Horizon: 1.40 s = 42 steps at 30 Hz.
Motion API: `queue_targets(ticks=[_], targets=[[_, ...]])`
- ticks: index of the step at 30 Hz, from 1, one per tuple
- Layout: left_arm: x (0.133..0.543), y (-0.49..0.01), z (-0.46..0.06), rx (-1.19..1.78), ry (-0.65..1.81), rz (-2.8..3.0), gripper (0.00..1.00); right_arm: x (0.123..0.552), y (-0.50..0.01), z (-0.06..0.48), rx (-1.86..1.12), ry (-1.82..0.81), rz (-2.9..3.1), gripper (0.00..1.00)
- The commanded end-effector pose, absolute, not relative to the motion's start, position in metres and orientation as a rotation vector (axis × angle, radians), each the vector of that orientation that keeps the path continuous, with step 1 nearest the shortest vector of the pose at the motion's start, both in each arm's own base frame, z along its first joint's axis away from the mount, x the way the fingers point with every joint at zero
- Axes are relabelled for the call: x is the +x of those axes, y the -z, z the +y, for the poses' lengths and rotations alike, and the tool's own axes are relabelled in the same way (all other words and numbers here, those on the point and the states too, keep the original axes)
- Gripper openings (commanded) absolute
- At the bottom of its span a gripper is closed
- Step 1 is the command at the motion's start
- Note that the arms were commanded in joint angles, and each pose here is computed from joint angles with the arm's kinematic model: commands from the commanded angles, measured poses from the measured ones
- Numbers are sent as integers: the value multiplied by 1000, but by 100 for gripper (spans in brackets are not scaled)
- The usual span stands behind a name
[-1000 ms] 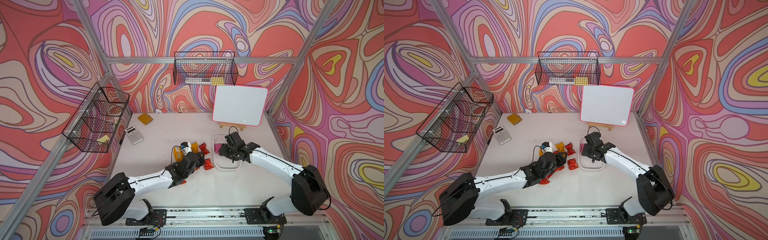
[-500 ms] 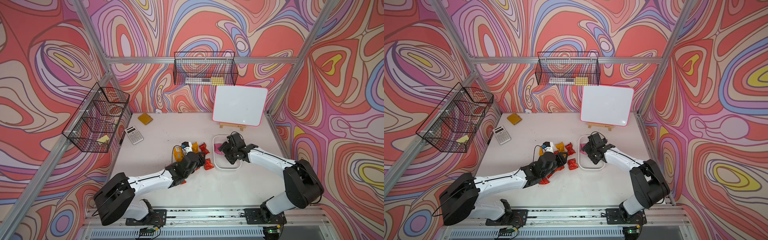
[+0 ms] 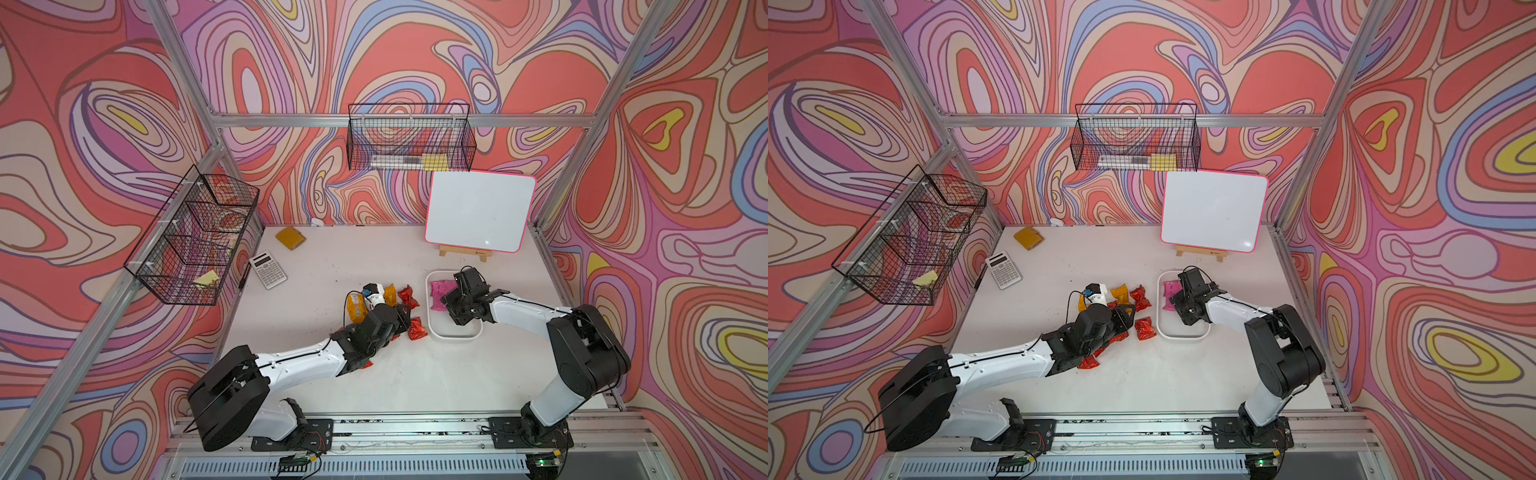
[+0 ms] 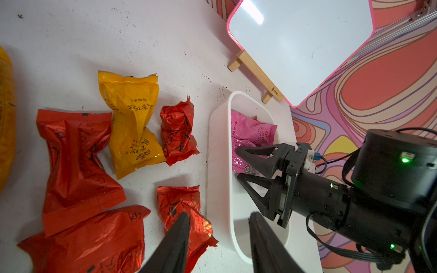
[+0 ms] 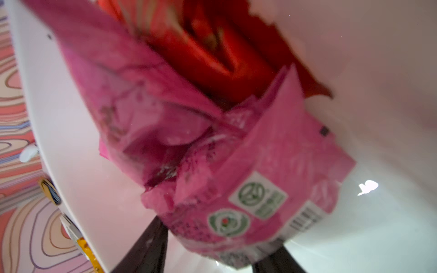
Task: Take the tea bags out of the storage box
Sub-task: Pick up the tea bag from the storage box, then place the tea bag at the center of the board.
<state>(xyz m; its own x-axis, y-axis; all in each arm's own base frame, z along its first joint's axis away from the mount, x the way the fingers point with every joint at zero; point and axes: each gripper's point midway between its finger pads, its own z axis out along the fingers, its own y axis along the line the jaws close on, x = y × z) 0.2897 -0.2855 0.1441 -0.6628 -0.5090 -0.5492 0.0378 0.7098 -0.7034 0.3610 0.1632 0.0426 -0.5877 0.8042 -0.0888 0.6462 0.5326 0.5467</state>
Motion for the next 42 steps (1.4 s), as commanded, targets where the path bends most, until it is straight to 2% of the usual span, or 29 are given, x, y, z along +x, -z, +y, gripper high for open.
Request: queue_targets(ticks=[1, 6, 16, 22, 29, 36, 42], targets=[[291, -154, -284, -350, 900, 2107, 46, 359, -35, 155, 1231, -640, 2426, 42], [292, -154, -286, -348, 906, 2109, 46, 359, -45, 151, 1193, -628, 2412, 23], [294, -156, -289, -344, 913, 2105, 46, 349, -75, 142, 1140, -624, 2383, 0], [293, -157, -286, -352, 909, 2098, 46, 343, -99, 140, 1052, -638, 2380, 0], [294, -149, -277, -412, 885, 2095, 45, 360, -151, 154, 681, -645, 2385, 0], [293, -143, -270, -457, 882, 2100, 45, 387, -175, 200, 432, -774, 2405, 0], [293, -143, -262, -479, 856, 2096, 45, 414, -178, 248, 359, -891, 2406, 0]])
